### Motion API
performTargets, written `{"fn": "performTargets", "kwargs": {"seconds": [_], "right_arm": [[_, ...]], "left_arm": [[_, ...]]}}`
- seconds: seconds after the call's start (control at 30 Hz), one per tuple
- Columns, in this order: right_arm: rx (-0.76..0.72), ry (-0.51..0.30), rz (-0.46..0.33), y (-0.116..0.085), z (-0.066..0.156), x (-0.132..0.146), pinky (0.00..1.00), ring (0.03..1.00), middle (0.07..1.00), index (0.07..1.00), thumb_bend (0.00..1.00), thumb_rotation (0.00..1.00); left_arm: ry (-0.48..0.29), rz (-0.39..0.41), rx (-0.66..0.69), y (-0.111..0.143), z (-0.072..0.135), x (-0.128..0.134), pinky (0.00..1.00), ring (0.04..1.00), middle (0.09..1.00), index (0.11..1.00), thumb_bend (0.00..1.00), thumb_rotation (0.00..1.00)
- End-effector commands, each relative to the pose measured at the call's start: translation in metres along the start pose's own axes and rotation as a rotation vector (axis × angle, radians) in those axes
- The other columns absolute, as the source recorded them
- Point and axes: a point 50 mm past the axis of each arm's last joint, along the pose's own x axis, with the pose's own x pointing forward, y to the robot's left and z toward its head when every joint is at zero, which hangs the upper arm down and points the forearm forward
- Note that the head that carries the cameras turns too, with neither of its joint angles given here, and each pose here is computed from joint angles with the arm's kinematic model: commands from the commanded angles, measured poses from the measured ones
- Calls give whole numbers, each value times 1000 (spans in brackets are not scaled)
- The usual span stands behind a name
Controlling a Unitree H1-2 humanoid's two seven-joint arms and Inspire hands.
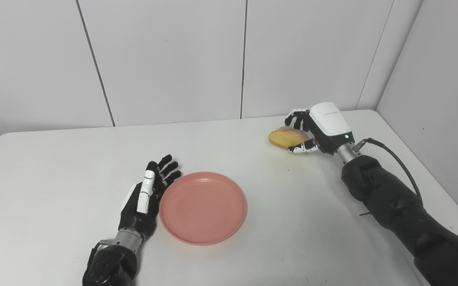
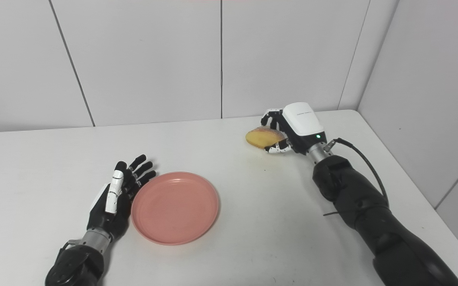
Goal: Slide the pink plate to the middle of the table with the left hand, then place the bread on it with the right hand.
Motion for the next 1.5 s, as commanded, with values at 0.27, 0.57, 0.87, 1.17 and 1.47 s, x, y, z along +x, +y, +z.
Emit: {"fn": "performTargets", "kwargs": {"seconds": [0.27, 0.57, 0.87, 1.17, 1.47], "right_arm": [[29, -130, -232, -37, 21, 23, 309, 390, 442, 530, 520, 0], [94, -238, -292, -44, 56, 23, 314, 395, 449, 529, 520, 0], [177, -327, -310, -36, 96, 18, 366, 422, 454, 533, 519, 0], [208, -417, -274, -26, 128, 15, 310, 390, 444, 537, 517, 0], [252, -468, -214, -10, 151, 16, 325, 399, 453, 528, 521, 0]], "left_arm": [[-50, -19, 10, -6, 14, 8, 997, 895, 920, 896, 680, 1000], [-45, -14, 6, -10, 13, 9, 982, 895, 917, 896, 703, 1000], [-49, -10, 13, -13, 14, 9, 981, 899, 913, 891, 703, 1000], [-46, 8, 15, -16, 15, 11, 1000, 898, 906, 881, 707, 1000], [-62, 42, 45, -13, 13, 13, 974, 906, 926, 879, 726, 1000]]}}
